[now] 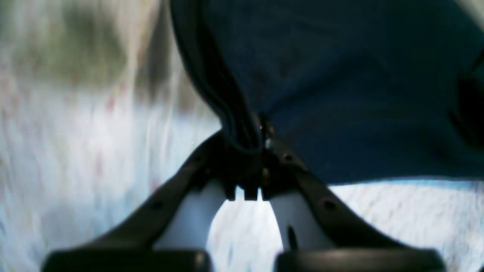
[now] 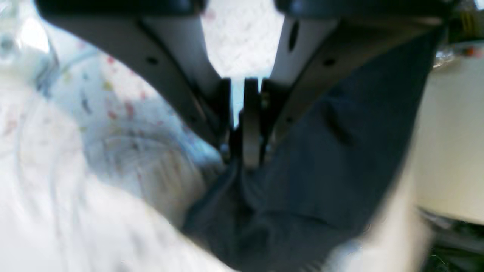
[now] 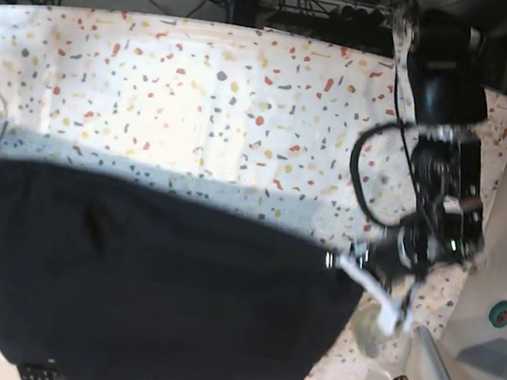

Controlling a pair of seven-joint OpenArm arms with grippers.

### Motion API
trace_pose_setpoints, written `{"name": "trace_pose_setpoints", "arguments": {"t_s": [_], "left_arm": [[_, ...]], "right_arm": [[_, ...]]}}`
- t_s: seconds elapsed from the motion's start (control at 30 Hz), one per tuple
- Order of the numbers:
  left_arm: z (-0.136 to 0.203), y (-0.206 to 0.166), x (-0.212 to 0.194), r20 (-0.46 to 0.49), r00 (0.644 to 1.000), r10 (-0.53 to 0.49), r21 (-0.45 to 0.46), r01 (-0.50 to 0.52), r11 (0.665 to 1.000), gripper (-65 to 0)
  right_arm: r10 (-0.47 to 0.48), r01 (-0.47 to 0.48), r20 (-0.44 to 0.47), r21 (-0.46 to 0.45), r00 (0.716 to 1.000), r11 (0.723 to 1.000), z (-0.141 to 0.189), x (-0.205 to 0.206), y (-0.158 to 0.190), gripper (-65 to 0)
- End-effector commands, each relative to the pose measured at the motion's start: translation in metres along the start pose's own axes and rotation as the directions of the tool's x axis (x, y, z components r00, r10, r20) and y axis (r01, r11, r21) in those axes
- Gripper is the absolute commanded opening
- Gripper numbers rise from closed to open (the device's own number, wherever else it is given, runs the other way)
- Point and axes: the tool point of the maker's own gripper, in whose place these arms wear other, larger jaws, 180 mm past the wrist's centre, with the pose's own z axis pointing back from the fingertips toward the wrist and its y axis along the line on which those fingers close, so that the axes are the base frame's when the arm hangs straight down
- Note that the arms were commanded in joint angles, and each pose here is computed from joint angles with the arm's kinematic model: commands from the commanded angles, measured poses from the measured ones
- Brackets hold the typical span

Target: Layout the t-shirt on the table in an organized manner, then fold the t-shirt properly

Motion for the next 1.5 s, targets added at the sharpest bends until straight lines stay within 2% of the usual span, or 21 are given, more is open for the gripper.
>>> {"name": "trace_pose_setpoints", "arguments": {"t_s": [0.0, 0.13, 0.27, 0.37, 0.57, 0.67, 0.83, 0.93, 1.13, 1.23, 1.37, 1.47], "left_arm": [[0.004, -0.007, 0.014, 0.071, 0.997, -0.002, -0.030, 0.004, 1.000, -65.0], [0.011, 0.019, -0.046, 0.044, 0.999, 0.017, 0.021, -0.018, 1.000, -65.0], [0.023, 0.037, -0.087, -0.030, 0.999, 0.015, 0.060, -0.014, 0.998, -65.0], [0.037, 0.049, -0.108, -0.065, 0.998, -0.008, 0.089, 0.014, 0.996, -65.0], [0.055, 0.072, -0.121, -0.106, 0.993, -0.052, 0.132, 0.066, 0.989, -65.0], [0.059, 0.079, -0.122, -0.115, 0.991, -0.062, 0.144, 0.079, 0.986, -65.0], [0.070, 0.098, -0.122, -0.099, 0.995, -0.022, 0.194, 0.041, 0.980, -65.0], [0.075, 0.102, -0.134, -0.123, 0.992, -0.013, 0.203, 0.038, 0.978, -65.0], [0.081, 0.101, -0.161, -0.168, 0.986, 0.010, 0.205, 0.025, 0.978, -65.0], [0.082, 0.099, -0.169, -0.175, 0.984, 0.028, 0.206, 0.009, 0.978, -65.0], [0.092, 0.113, -0.172, -0.133, 0.986, 0.105, 0.257, -0.068, 0.964, -65.0], [0.098, 0.123, -0.169, -0.113, 0.986, 0.125, 0.283, -0.089, 0.955, -65.0]], "right_arm": [[0.029, -0.029, 0.024, 0.015, 0.999, 0.999, -0.001, 0.001, -0.001, -65.0], [-0.024, 0.018, -0.079, -0.078, 0.997, 0.997, -0.005, -0.077, -0.053, -65.0], [0.008, -0.021, -0.135, -0.096, 0.991, 0.995, 0.012, -0.115, -0.080, -65.0], [0.023, -0.041, -0.162, -0.109, 0.986, 0.993, 0.026, -0.127, -0.093, -65.0], [0.024, -0.053, -0.193, -0.146, 0.981, 0.988, 0.041, -0.139, -0.110, -65.0], [0.030, -0.058, -0.174, -0.161, 0.984, 0.985, 0.047, -0.139, -0.117, -65.0], [0.093, -0.117, -0.156, -0.150, 0.983, 0.982, 0.058, -0.129, -0.111, -65.0], [0.128, -0.151, -0.156, -0.145, 0.979, 0.978, 0.064, -0.127, -0.107, -65.0], [0.119, -0.149, -0.179, -0.165, 0.977, 0.975, 0.072, -0.136, -0.116, -65.0], [0.146, -0.186, -0.207, -0.187, 0.967, 0.965, 0.074, -0.141, -0.122, -65.0], [0.165, -0.211, -0.225, -0.201, 0.960, 0.957, 0.075, -0.144, -0.126, -65.0], [0.165, -0.211, -0.226, -0.202, 0.960, 0.956, 0.076, -0.144, -0.126, -65.0]]}}
